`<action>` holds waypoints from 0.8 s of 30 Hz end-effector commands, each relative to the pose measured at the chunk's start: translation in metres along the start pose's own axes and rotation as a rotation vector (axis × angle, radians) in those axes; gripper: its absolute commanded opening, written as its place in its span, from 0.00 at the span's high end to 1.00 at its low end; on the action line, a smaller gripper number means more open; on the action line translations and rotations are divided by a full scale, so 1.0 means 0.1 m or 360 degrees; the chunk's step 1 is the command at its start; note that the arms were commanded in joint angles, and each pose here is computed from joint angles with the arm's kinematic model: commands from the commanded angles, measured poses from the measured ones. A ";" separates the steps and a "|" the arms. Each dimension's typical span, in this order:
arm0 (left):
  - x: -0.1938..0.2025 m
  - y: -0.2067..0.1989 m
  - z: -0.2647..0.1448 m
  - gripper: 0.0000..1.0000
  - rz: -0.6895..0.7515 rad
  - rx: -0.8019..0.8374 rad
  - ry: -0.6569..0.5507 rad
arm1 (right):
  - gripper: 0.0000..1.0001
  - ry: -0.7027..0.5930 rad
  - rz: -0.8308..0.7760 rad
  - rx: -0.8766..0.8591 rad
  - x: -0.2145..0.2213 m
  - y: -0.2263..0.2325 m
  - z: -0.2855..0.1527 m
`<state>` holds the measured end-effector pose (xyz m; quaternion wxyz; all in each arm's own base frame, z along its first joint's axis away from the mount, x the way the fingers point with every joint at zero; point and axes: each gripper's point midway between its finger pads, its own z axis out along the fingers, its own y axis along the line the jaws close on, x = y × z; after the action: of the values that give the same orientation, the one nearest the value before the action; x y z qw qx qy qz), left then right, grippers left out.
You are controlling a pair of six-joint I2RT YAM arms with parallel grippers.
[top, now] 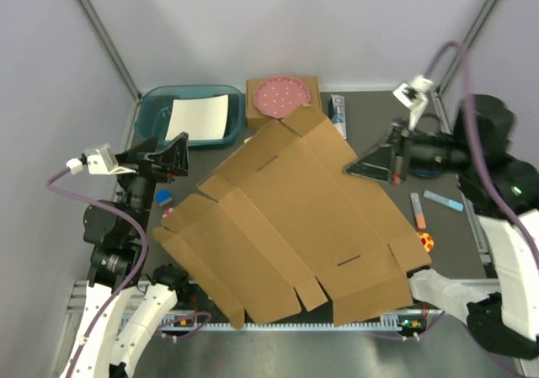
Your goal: Fold the paper box
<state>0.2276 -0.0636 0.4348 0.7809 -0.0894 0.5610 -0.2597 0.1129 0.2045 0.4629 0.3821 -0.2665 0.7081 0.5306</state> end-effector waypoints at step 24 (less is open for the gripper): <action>0.81 0.22 0.02 0.02 -0.0039 -0.0024 0.0307 | 0.16 -0.0338 0.0632 0.1934 0.64 -2.75 -0.33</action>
<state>0.2542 -0.0771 0.3672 0.7274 -0.0818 0.6344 -0.2485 0.3245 0.1322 0.2763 0.4048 0.0488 0.9028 0.1371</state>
